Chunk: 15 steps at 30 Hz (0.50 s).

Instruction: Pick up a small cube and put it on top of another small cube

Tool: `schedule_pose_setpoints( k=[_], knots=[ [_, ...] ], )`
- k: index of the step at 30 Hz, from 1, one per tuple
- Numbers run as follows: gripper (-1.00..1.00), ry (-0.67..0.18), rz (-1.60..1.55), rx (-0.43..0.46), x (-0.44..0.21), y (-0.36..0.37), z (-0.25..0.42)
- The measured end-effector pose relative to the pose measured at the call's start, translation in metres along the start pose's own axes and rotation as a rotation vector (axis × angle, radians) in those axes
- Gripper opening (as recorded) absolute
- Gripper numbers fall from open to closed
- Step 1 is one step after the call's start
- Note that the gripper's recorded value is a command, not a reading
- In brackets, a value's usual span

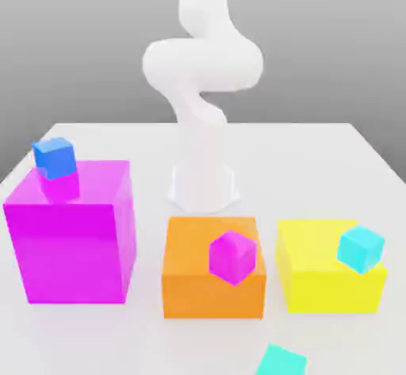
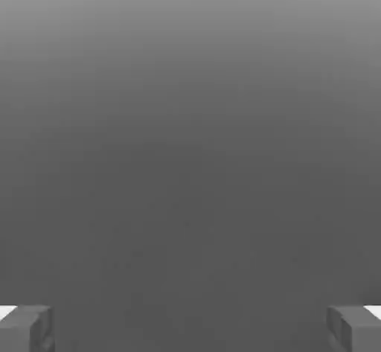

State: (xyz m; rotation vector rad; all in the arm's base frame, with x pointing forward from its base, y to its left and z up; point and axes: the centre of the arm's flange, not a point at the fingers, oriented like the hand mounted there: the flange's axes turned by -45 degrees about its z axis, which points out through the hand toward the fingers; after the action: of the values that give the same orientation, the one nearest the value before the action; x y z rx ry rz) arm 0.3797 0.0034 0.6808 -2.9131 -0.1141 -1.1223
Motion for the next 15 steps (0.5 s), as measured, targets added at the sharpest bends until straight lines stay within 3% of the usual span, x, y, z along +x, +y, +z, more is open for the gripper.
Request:
schedule_pose_setpoints(
  k=[15],
  knots=[
    [0.0,-0.354,-0.466,0.229,-0.052,-0.05,0.266]
  ],
)
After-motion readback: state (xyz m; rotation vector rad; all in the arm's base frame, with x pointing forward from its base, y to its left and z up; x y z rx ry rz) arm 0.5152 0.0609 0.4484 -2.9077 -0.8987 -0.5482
